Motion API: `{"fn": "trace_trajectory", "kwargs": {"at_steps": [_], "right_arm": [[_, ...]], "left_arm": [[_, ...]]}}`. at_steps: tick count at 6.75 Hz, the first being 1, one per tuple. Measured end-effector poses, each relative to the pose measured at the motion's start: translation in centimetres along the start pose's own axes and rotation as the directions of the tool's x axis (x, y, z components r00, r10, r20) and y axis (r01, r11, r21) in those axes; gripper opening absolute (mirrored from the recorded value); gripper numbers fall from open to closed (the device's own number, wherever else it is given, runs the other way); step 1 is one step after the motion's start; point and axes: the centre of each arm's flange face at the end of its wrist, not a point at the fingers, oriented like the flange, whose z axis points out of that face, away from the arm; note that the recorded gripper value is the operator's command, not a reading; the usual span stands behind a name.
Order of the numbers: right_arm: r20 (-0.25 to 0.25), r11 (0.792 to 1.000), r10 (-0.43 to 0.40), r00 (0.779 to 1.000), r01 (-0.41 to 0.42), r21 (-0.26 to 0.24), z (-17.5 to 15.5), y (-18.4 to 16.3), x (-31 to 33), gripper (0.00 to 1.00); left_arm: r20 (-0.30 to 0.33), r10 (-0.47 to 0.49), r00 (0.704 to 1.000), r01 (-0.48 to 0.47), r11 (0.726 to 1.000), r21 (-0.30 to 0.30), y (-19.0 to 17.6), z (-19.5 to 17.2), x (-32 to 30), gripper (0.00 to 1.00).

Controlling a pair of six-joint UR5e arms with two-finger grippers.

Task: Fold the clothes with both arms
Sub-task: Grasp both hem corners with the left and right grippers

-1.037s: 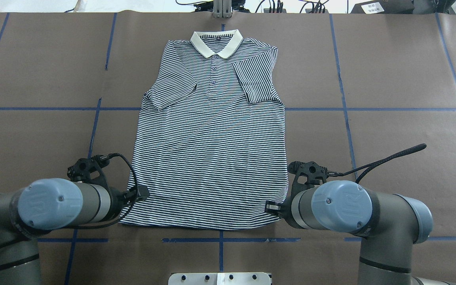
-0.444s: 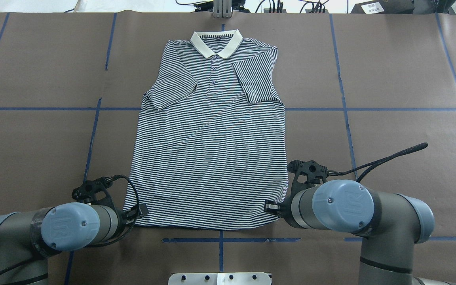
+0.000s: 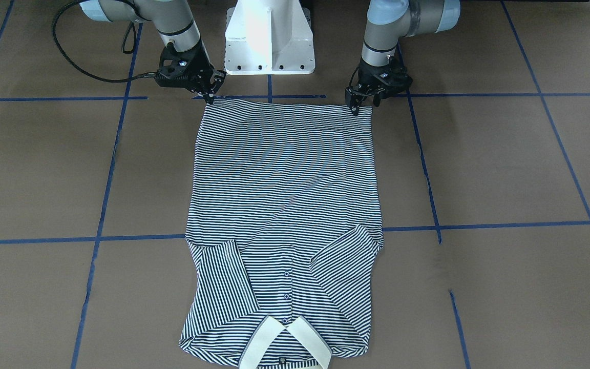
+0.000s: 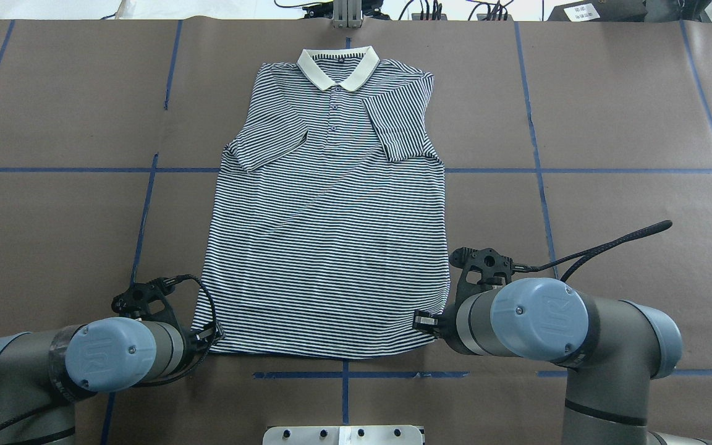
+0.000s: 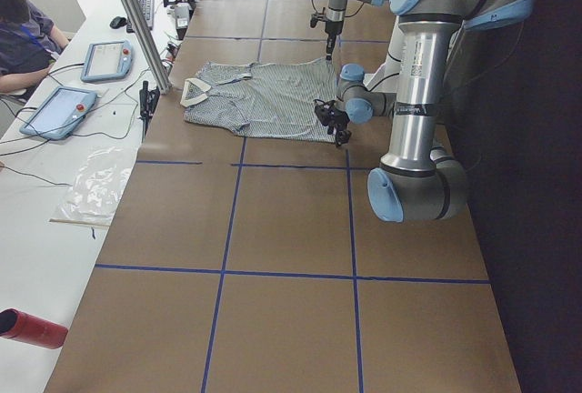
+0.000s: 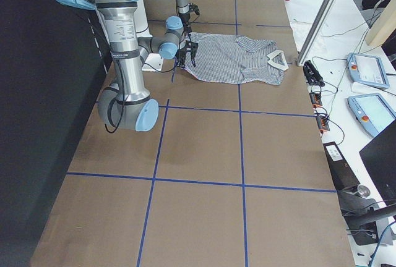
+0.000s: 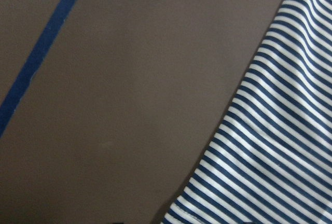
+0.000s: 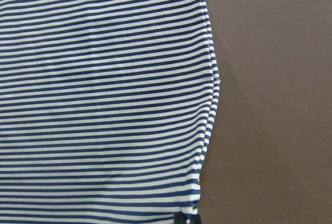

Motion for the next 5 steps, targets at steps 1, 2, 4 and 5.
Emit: {"fn": "trace_trajectory", "kwargs": {"at_steps": [1, 2, 4, 5], "right_arm": [[-0.001, 1.000, 0.001, 1.000, -0.001, -0.001, 0.0, 0.0, 0.1, 0.00], [-0.003, 1.000, 0.001, 1.000, -0.001, 0.000, 0.0, -0.1, 0.2, 0.00], [-0.006, 1.000, 0.002, 1.000, -0.002, 0.000, 0.1, -0.2, 0.3, 0.00], [-0.008, 1.000, 0.004, 1.000, -0.004, -0.002, 0.0, -0.3, 0.4, 0.00]], "left_arm": [[-0.001, 0.001, 1.000, -0.001, 1.000, -0.001, 0.0, 0.0, 0.0, 0.00], [-0.008, 0.005, 1.000, -0.005, 1.000, -0.004, 0.1, -0.4, 0.2, 0.00], [-0.026, 0.006, 1.000, -0.006, 1.000, -0.010, 0.2, -1.2, 0.7, 0.00], [-0.039, 0.005, 0.999, -0.005, 1.000, -0.014, 0.2, -2.0, 1.0, 0.00]]}}
